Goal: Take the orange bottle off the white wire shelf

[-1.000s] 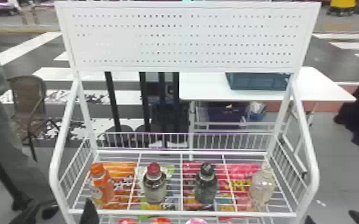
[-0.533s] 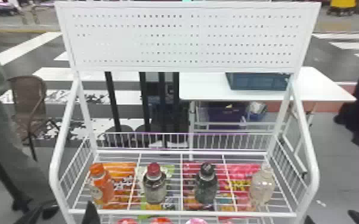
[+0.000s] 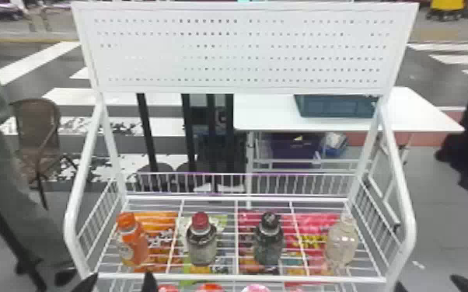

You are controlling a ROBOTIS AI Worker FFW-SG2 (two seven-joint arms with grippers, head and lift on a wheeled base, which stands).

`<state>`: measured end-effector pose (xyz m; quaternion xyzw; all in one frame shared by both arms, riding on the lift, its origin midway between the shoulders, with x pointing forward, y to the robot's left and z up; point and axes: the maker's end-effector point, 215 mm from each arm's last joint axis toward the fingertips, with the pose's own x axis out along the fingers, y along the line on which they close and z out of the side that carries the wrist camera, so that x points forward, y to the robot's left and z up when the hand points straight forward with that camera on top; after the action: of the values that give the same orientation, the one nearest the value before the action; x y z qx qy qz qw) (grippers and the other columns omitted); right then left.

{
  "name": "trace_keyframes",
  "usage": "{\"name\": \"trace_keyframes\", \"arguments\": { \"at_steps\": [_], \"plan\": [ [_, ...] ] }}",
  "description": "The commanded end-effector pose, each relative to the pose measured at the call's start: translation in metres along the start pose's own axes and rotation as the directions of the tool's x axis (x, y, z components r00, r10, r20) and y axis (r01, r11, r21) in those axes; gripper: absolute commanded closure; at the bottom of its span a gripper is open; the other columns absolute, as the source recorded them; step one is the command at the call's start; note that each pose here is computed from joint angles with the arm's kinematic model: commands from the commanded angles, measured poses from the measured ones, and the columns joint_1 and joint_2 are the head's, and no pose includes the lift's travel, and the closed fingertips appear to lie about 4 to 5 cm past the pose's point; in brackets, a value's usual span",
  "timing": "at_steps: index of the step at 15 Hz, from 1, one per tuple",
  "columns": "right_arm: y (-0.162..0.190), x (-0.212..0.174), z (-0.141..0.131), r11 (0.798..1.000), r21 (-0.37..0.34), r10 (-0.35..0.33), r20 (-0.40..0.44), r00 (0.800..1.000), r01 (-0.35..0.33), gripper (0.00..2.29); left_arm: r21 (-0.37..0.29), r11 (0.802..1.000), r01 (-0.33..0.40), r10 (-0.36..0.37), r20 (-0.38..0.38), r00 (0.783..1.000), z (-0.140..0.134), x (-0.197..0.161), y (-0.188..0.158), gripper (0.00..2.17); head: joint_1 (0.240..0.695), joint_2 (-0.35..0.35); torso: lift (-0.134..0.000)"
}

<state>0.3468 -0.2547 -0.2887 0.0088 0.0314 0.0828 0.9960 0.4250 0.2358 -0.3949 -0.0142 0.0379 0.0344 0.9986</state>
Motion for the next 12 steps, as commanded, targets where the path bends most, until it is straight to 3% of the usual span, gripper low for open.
{"name": "trace_keyframes", "arguments": {
  "at_steps": [1,4,12],
  "plan": [
    [0.001,0.0,-0.001,1.0,0.001,0.002,-0.002,1.0,-0.002,0.15,-0.011,1.0,0.002,-0.002,0.071,0.997,0.003,0.023,-0.006,0.09,0.499,0.0,0.0],
    [0.0,-0.001,-0.003,1.0,0.0,-0.001,-0.005,1.0,0.001,0.15,-0.008,1.0,-0.01,0.011,0.097,0.995,-0.003,0.053,-0.006,0.09,0.499,0.0,0.0],
    [0.0,-0.001,-0.004,1.0,-0.006,-0.002,-0.011,1.0,0.002,0.15,0.042,0.997,-0.059,0.057,0.042,0.997,-0.036,0.106,0.025,0.09,0.499,0.0,0.0]
  ]
}}
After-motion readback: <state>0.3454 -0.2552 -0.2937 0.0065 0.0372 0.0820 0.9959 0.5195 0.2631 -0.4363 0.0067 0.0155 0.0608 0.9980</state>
